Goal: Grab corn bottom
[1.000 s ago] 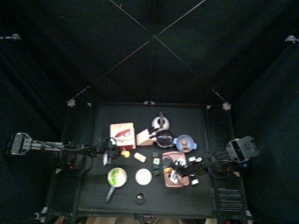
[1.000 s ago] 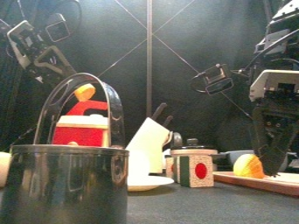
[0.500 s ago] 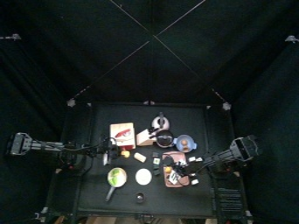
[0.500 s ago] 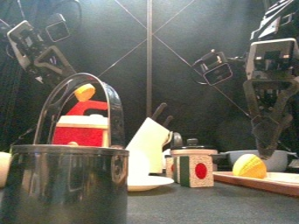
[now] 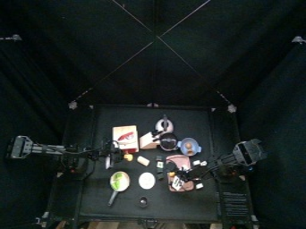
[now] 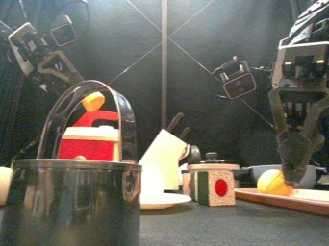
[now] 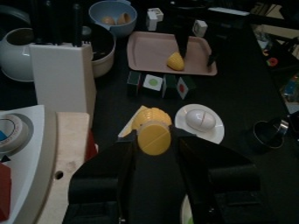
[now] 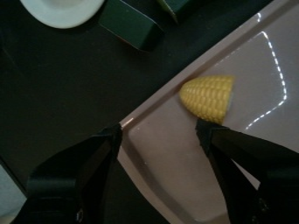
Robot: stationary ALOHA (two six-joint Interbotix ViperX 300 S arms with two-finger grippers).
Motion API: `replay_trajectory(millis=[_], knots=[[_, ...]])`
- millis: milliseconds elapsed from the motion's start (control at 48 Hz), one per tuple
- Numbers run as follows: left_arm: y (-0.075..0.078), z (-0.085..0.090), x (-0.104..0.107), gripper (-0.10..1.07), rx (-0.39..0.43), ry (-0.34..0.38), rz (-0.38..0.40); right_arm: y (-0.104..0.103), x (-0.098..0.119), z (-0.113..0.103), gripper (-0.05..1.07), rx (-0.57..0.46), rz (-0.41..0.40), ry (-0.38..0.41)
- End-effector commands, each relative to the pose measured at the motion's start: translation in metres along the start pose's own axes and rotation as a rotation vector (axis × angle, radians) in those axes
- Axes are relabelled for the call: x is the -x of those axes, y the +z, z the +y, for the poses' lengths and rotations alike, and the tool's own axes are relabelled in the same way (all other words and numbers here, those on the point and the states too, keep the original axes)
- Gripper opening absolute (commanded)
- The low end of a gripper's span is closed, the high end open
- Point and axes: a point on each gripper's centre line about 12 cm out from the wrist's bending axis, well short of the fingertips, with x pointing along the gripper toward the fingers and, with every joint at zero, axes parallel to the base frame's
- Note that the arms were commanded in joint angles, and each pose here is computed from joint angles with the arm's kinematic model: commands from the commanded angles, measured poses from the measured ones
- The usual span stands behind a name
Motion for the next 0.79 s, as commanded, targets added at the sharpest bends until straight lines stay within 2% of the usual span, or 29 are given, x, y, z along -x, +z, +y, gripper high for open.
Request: replay_trajectory(millis=[0,167,500,771], knots=[[0.005,0.000,0.000,0.69,0.001,-0.001,-0.013,0.010,0.007,-0.005,0.98,-0.018,-0.022,-0.007],[0.005,0.000,0.000,0.69,0.001,-0.001,-0.013,0.021,0.007,-0.010,0.98,-0.018,-0.049,-0.019],[0.005,0.000,0.000,0.69,0.001,-0.003,-0.012,0.026,0.002,-0.015,0.98,0.012,-0.061,-0.050],[0.005,0.000,0.000,0.69,0.001,-0.001,-0.012,0.030,-0.004,-0.020,0.98,-0.002,-0.055,-0.070]])
